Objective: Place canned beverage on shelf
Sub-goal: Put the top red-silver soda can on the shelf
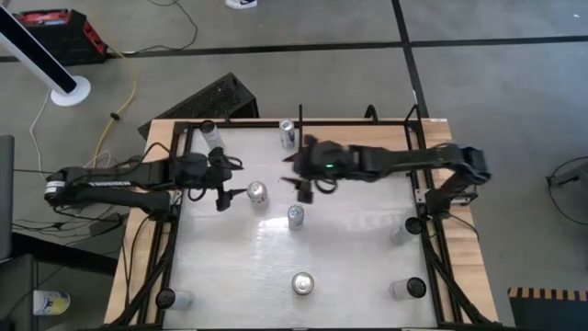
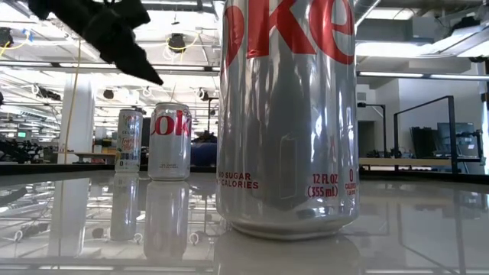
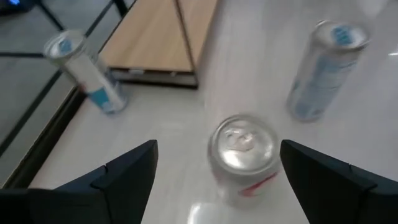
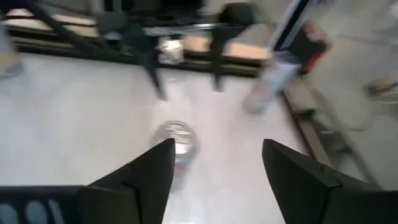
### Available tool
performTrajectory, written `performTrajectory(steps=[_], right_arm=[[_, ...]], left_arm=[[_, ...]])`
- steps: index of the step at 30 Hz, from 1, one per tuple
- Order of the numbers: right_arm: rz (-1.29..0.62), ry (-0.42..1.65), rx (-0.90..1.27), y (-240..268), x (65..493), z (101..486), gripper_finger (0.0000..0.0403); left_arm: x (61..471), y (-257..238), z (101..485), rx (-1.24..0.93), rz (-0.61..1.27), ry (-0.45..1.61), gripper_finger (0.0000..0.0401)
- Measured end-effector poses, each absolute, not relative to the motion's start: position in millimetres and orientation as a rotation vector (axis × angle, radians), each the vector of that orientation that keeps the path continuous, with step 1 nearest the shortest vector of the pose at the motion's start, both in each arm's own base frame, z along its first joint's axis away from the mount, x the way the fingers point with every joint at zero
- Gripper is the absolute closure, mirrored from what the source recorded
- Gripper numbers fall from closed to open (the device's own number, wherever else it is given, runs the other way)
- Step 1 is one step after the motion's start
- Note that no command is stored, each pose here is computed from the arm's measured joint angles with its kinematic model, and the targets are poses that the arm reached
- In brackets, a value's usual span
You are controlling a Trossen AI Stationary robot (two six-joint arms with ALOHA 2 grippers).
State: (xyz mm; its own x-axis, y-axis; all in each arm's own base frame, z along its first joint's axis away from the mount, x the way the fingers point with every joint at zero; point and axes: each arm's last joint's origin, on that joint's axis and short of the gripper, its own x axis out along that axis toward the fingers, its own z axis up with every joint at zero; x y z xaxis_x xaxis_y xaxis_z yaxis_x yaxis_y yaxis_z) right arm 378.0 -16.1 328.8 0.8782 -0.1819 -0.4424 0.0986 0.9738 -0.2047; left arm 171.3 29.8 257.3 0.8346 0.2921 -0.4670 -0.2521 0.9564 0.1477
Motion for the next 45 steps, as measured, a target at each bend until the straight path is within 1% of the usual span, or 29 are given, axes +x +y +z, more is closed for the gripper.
performTrajectory(steps=[4,10,15,20,24,28,35,38,41,45], right_arm=[[-0.050,0.517,-0.155,-16.0,410.6,309.6,0.0127],[-0.025,0.562,-0.160,-16.9,448.3,280.4,0.0126],[0.078,0.581,-0.080,-14.3,465.6,263.0,0.0126],[0.067,0.554,-0.062,-17.2,470.9,261.3,0.0126],[0.050,0.578,-0.038,-23.5,469.5,258.0,0.0123],[0.062,0.582,-0.025,-28.7,468.4,258.6,0.0102],[0.055,0.590,-0.021,-32.7,467.8,257.6,0.0036],[0.056,0.591,-0.047,-36.4,467.3,256.3,0.0015],[0.044,0.584,-0.044,-41.5,467.3,256.9,0.0005],[0.036,0.580,-0.041,-44.5,467.3,257.2,0.0004]], left_arm=[[172.0,31.5,247.1,0.095,0.340,0.534,0.0078],[173.2,32.4,239.6,0.104,0.359,0.600,0.0078],[174.4,32.0,231.1,0.091,0.338,0.678,0.0078],[177.5,32.3,226.6,0.089,0.329,0.708,0.0079],[184.9,34.5,220.5,0.104,0.353,0.732,0.0079],[192.6,35.7,212.2,0.130,0.340,0.773,0.0079],[195.9,36.4,207.7,0.142,0.340,0.797,0.0079],[195.6,36.3,208.3,0.139,0.342,0.794,0.0079],[195.9,36.3,208.6,0.147,0.339,0.790,0.0079],[196.6,36.5,209.5,0.155,0.341,0.780,0.0079]])
